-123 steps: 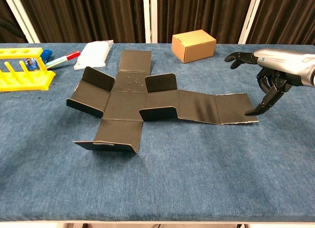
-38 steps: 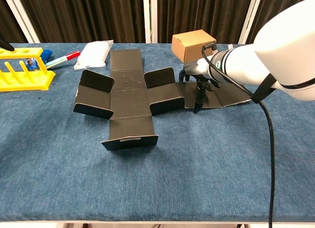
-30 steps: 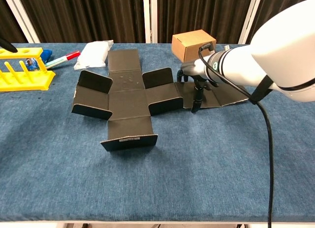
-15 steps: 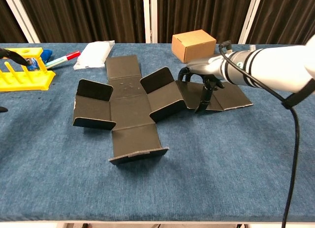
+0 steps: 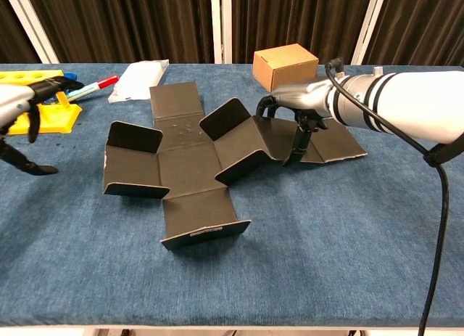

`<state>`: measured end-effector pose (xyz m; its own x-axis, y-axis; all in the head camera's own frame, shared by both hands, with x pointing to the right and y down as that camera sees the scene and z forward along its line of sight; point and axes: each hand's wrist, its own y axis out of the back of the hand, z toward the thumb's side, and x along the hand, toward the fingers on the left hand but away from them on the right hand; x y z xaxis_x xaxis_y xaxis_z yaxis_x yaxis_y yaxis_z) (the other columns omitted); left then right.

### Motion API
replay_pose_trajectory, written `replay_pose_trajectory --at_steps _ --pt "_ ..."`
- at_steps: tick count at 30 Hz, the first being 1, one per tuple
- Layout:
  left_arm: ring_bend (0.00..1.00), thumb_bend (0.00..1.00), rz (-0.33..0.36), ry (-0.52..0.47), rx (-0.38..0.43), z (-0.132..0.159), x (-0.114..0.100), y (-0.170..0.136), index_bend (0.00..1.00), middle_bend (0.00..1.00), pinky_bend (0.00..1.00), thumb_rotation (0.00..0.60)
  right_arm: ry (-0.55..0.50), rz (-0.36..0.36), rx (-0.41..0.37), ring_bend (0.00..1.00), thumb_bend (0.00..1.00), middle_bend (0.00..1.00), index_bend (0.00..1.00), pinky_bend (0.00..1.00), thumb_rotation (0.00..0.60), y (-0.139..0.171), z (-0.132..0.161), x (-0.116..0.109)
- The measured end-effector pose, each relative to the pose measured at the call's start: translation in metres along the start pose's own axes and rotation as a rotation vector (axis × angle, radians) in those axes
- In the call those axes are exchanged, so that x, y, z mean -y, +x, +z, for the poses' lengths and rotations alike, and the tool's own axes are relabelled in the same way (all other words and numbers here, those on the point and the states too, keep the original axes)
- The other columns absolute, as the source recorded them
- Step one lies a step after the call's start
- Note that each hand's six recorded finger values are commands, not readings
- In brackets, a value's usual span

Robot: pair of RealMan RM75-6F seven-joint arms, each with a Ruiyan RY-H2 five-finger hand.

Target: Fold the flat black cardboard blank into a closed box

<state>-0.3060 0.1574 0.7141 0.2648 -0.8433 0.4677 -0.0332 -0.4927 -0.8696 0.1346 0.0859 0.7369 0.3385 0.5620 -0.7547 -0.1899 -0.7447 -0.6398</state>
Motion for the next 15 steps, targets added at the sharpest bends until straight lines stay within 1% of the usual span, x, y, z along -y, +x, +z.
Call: replay_pose_trajectory --at_steps 4,7,9,12,15 --pt "0.58 0.06 0.002 0.065 0.013 0.007 0.01 0.008 0.0 0.01 0.94 0.6 0.002 -0.009 -0.004 0.78 0.24 0.32 0.46 0.79 0.6 0.001 0.005 -0.004" --pt "0.58 0.06 -0.003 0.06 0.018 0.012 0.015 0.01 0.0 0.01 0.94 0.6 0.005 -0.011 -0.005 0.78 0.24 0.32 0.46 0.79 0.6 0.001 0.007 -0.005" --pt "0.58 0.06 -0.007 0.02 0.023 0.016 0.017 0.011 0.0 0.0 0.94 0.6 0.004 -0.012 -0.008 0.78 0.24 0.32 0.46 0.79 0.6 0.001 0.009 -0.005" --pt "0.58 0.06 -0.012 -0.065 0.036 0.026 0.021 0.013 0.0 0.0 0.94 0.6 0.008 -0.017 -0.018 0.78 0.24 0.32 0.46 0.79 0.6 0.001 0.013 -0.006" --pt "0.58 0.05 -0.015 -0.162 0.059 0.038 0.022 0.017 0.0 0.0 0.94 0.6 0.035 -0.025 -0.033 0.78 0.24 0.32 0.46 0.79 0.6 0.001 0.019 -0.009"
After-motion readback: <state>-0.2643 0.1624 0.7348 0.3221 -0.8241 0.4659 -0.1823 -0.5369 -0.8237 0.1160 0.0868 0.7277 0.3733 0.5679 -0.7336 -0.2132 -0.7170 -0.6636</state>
